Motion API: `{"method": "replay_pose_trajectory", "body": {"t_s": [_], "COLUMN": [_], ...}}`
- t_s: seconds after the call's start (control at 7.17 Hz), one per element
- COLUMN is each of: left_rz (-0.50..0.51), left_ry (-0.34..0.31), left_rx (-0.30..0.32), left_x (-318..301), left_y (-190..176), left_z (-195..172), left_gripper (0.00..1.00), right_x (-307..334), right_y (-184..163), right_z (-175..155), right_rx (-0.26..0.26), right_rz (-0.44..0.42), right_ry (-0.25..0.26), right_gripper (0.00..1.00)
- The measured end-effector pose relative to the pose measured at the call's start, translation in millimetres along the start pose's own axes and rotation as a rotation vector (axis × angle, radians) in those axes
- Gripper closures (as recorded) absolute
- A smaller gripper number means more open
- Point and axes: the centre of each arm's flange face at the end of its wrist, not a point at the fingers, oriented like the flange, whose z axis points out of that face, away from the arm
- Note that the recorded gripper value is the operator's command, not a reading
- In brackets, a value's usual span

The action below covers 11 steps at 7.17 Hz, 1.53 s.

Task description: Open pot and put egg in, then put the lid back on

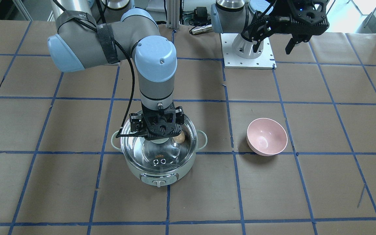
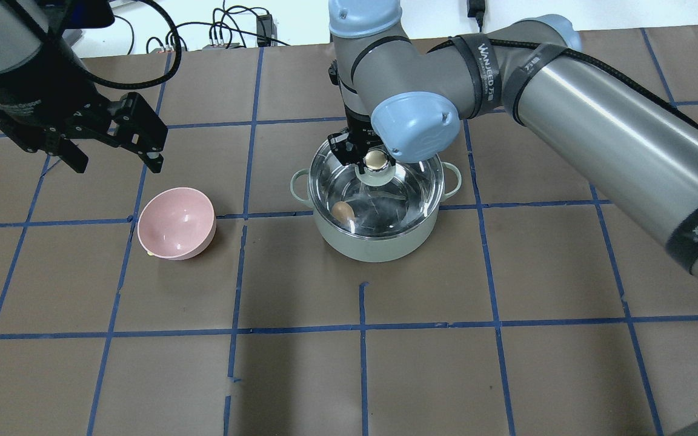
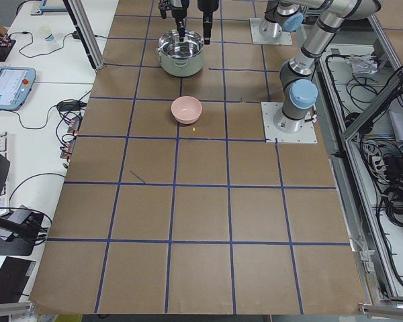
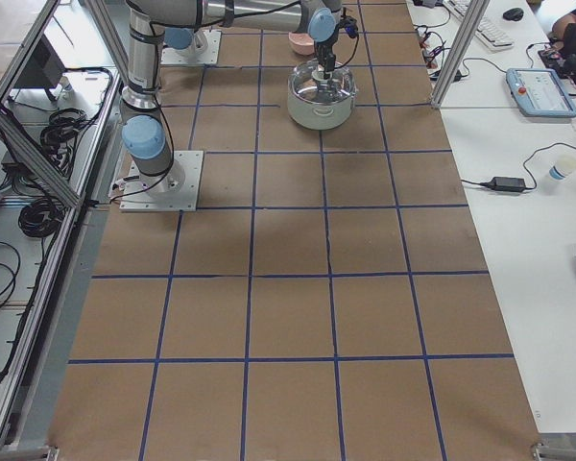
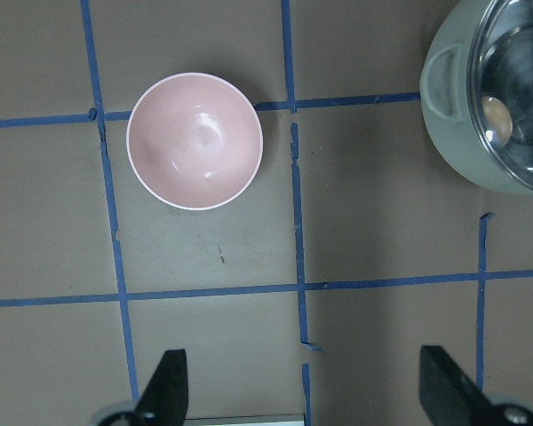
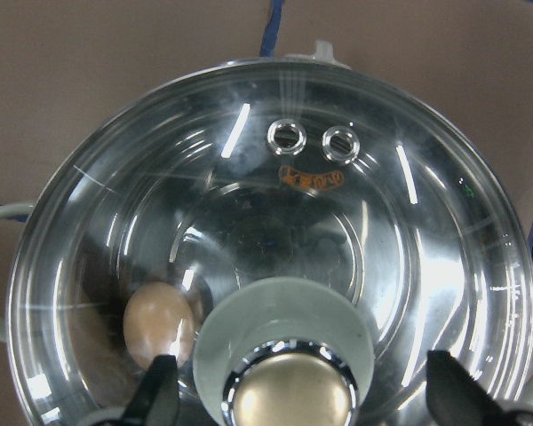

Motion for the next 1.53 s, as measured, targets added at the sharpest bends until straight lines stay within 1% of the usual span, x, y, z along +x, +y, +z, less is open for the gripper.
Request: {"method": "replay_pose_trajectory", "body": {"t_s": [0.14,0.28,0.42,0.56,0.7,0.84,0.98,1.12,1.4,1.53], "left_rz": [-0.026,-0.037,-0.028,-0.010,0.004,0.010,0.013,0.013,0.016,0.019], "left_ry": [0.002,0.003,0.005,0.002,-0.004,-0.006,-0.006,-0.005,0.001,-0.001], "left_rx": [0.001,0.005,0.016,0.026,0.018,0.001,-0.010,-0.012,-0.016,-0.009], "left_x": [1,2,6,12,16,19,19,19,21,21], "left_y": [1,0,-3,-7,-13,-19,-23,-29,-47,-53], "left_z": [2,3,5,9,18,29,36,39,44,42], "left_gripper": [0.04,0.00,0.00,0.00,0.00,0.00,0.00,0.00,0.00,0.00], "right_x": [4,15,35,70,111,145,164,171,173,171], "right_y": [1,9,21,37,54,71,83,88,88,88], "right_z": [-18,-46,-75,-104,-125,-136,-142,-144,-146,-146], "right_rx": [0.013,0.017,0.014,0.005,-0.006,-0.007,-0.001,0.008,0.025,0.030], "right_rz": [0.004,0.013,0.030,0.062,0.097,0.119,0.129,0.137,0.173,0.192], "right_ry": [-0.005,-0.008,-0.005,-0.001,-0.001,-0.001,-0.001,-0.001,-0.005,-0.027], "right_gripper": [0.00,0.01,0.01,0.01,0.02,0.02,0.03,0.05,0.04,0.04]}}
